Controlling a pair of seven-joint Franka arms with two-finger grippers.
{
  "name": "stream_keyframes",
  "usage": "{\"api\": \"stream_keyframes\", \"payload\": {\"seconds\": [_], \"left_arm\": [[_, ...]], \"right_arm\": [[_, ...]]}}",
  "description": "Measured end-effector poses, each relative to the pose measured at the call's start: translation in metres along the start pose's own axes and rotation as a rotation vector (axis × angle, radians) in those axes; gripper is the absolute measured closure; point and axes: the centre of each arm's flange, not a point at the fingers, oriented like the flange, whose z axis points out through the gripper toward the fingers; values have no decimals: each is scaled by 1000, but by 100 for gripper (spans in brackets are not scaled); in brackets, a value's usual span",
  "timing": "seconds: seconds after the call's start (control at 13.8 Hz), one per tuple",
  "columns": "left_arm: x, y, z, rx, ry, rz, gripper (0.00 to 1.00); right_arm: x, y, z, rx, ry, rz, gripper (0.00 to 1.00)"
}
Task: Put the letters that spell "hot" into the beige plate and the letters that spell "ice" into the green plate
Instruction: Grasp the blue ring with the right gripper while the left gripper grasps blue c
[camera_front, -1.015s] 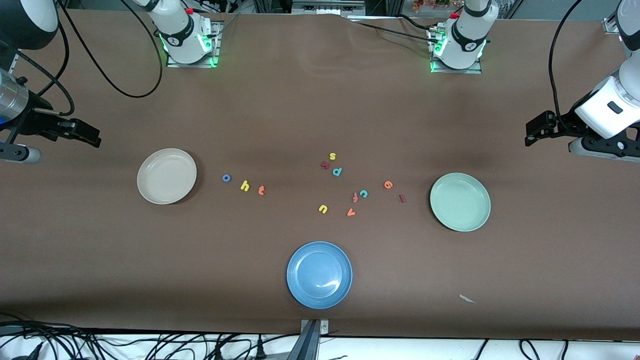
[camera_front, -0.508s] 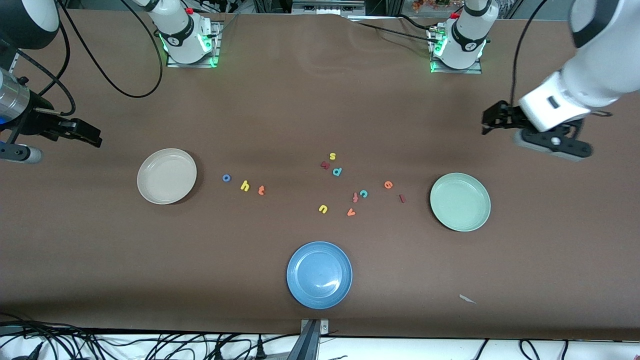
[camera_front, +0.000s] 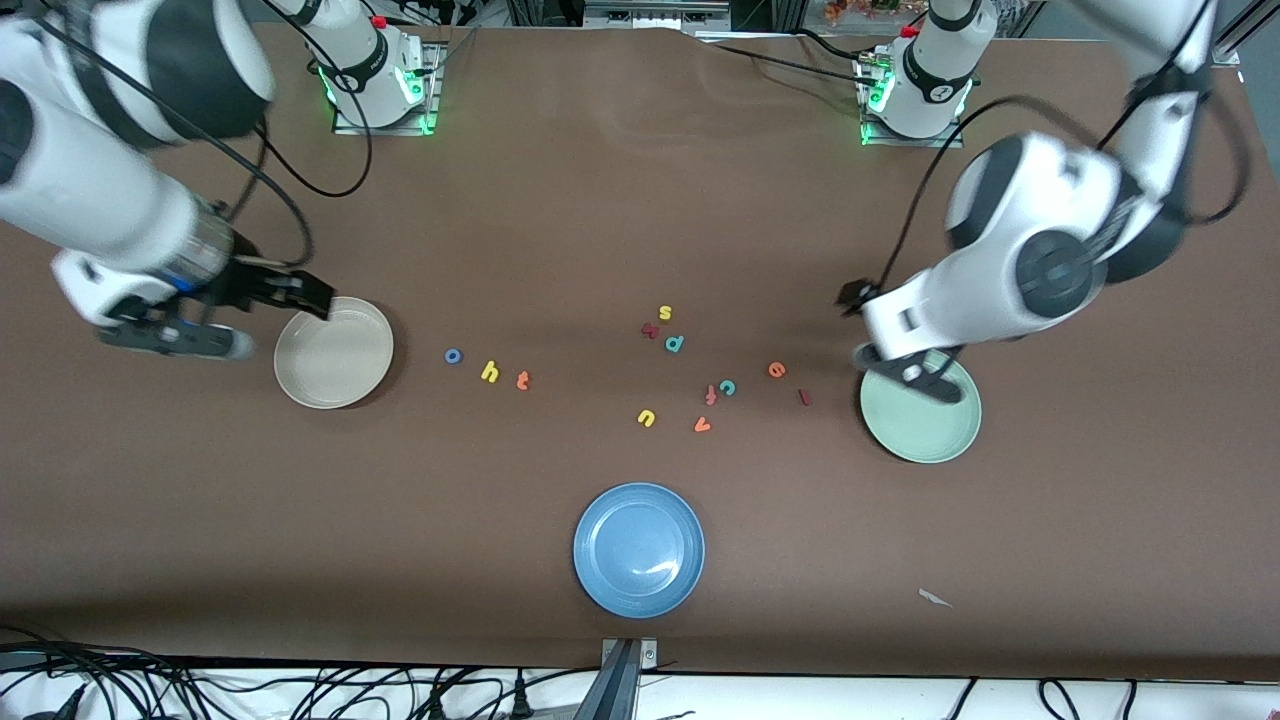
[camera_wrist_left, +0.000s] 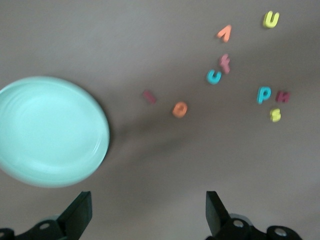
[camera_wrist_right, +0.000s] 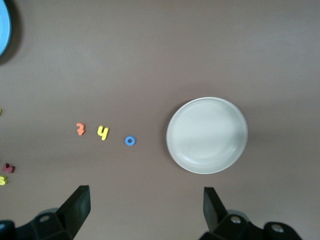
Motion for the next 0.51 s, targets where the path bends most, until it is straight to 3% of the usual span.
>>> {"api": "stream_keyframes", "payload": {"seconds": [0.29, 0.51], "left_arm": [[46, 55, 60, 16, 101, 118, 0], [61, 107, 114, 23, 113, 192, 1]], "right_arm": [[20, -25, 84, -38, -95, -23, 0], [22, -36, 151, -58, -140, -36, 0]]}}
